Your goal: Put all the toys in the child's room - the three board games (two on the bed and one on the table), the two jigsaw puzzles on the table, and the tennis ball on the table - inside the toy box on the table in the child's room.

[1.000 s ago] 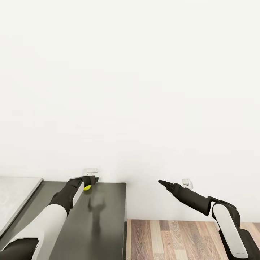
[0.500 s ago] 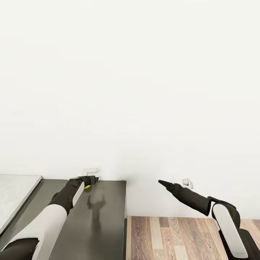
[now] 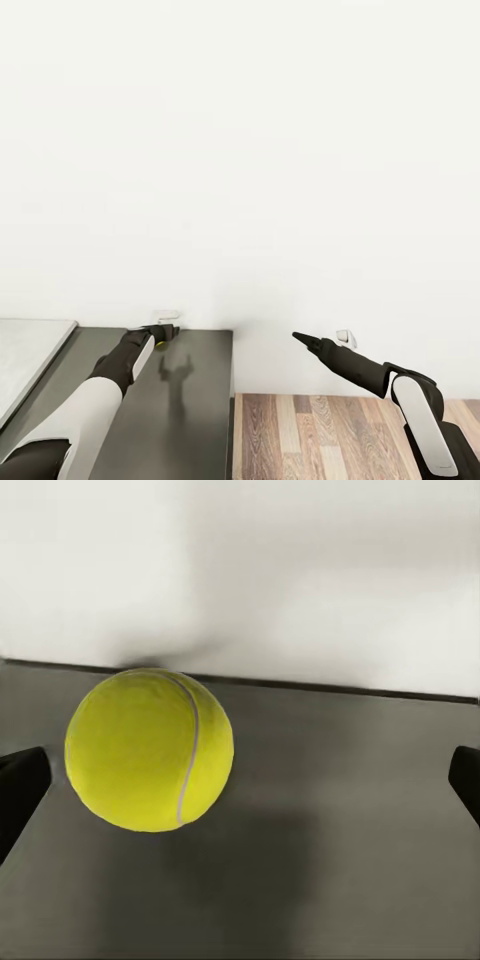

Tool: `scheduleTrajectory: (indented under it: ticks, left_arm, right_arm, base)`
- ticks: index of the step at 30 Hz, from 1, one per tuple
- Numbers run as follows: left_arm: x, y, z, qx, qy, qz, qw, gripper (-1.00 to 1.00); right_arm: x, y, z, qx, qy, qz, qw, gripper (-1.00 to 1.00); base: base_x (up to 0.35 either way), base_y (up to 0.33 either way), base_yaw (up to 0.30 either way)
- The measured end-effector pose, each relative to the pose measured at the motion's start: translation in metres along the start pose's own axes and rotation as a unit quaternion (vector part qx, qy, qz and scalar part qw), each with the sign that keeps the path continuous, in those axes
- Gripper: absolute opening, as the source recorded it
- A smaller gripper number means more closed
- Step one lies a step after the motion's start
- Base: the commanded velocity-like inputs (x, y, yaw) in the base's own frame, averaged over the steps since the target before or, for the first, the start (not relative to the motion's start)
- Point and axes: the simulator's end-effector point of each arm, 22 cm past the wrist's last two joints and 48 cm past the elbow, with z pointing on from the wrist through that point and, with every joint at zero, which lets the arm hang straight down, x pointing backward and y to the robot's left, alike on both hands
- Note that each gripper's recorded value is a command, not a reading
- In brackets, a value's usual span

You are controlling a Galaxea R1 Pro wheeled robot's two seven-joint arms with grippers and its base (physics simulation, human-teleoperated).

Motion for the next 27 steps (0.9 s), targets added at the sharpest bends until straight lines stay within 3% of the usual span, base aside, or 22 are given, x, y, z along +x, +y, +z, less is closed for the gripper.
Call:
scheduleTrajectory:
  ticks: [15,27]
  left_arm:
    - [0.004,0.020,0.009,-0.042,-0.009,0.001,0.9991,1.00]
    - [0.014,0.023,0.015,-0.052,-0.001,0.004,0.9987,1.00]
  right_arm:
    - [0.005,-0.010,0.005,0.006,0.007,0.008,0.9999,1.00]
    - [0.010,-0.018,0.008,0.012,0.012,0.015,0.9997,1.00]
  base:
    - [0.000,0.000,0.000]
    - [0.000,0.000,0.000]
